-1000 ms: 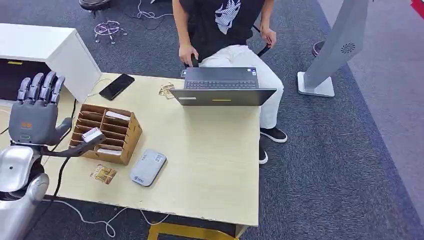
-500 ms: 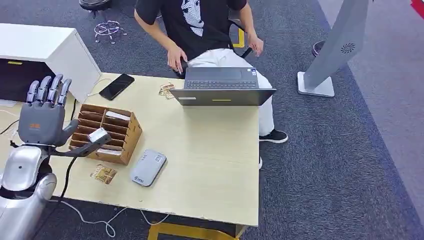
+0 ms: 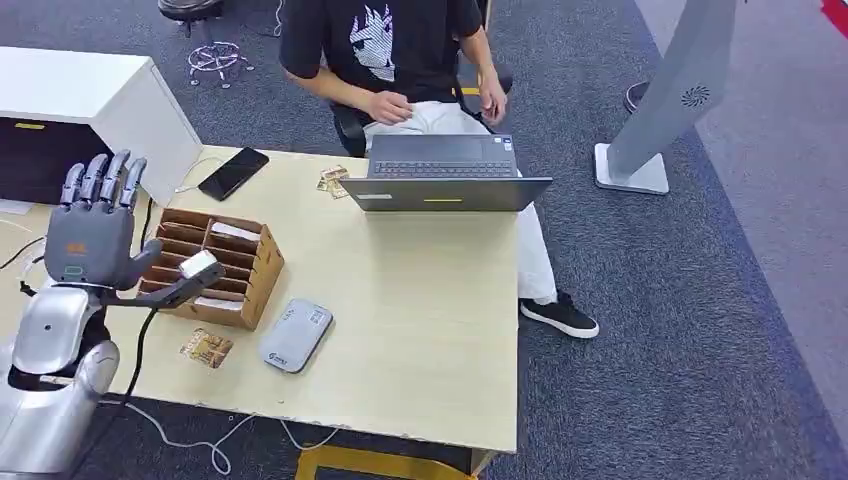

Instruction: Pass the card to the sensor for recognition and then transmit it.

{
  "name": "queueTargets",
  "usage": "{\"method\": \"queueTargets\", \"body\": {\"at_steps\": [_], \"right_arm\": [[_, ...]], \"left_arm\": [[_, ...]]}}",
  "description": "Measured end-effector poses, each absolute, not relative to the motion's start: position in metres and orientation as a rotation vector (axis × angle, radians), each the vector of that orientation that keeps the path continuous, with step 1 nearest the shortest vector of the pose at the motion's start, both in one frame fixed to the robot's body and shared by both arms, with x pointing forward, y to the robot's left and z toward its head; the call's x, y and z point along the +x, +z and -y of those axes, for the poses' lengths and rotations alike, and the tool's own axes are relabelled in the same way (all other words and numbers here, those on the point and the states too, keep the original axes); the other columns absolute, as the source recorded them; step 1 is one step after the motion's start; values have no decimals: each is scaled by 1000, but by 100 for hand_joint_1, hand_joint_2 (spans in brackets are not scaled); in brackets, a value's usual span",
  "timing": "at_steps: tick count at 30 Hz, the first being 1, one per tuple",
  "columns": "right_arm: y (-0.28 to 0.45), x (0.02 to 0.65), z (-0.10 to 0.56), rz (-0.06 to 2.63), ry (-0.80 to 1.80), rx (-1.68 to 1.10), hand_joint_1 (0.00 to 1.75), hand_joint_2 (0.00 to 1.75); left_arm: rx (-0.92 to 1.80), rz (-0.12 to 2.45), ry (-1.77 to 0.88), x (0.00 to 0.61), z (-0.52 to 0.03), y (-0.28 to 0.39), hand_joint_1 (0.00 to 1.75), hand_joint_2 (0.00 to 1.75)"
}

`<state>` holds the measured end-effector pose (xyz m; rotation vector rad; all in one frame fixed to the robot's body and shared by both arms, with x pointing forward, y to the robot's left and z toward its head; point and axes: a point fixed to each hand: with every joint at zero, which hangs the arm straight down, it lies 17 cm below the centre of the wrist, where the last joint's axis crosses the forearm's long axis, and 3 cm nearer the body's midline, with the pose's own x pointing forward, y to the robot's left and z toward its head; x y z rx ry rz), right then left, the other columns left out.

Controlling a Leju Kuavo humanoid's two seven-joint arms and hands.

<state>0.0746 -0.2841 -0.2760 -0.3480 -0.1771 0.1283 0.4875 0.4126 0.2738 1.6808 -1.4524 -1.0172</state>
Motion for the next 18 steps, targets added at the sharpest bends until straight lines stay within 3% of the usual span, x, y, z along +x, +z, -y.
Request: {"method": "queueTargets", "body": {"at_steps": [18], "right_arm": [[-275, 78, 283, 183, 126, -349, 0, 175]], "left_arm": [[1640, 1381, -1006, 498, -424, 245, 0, 175]]}}
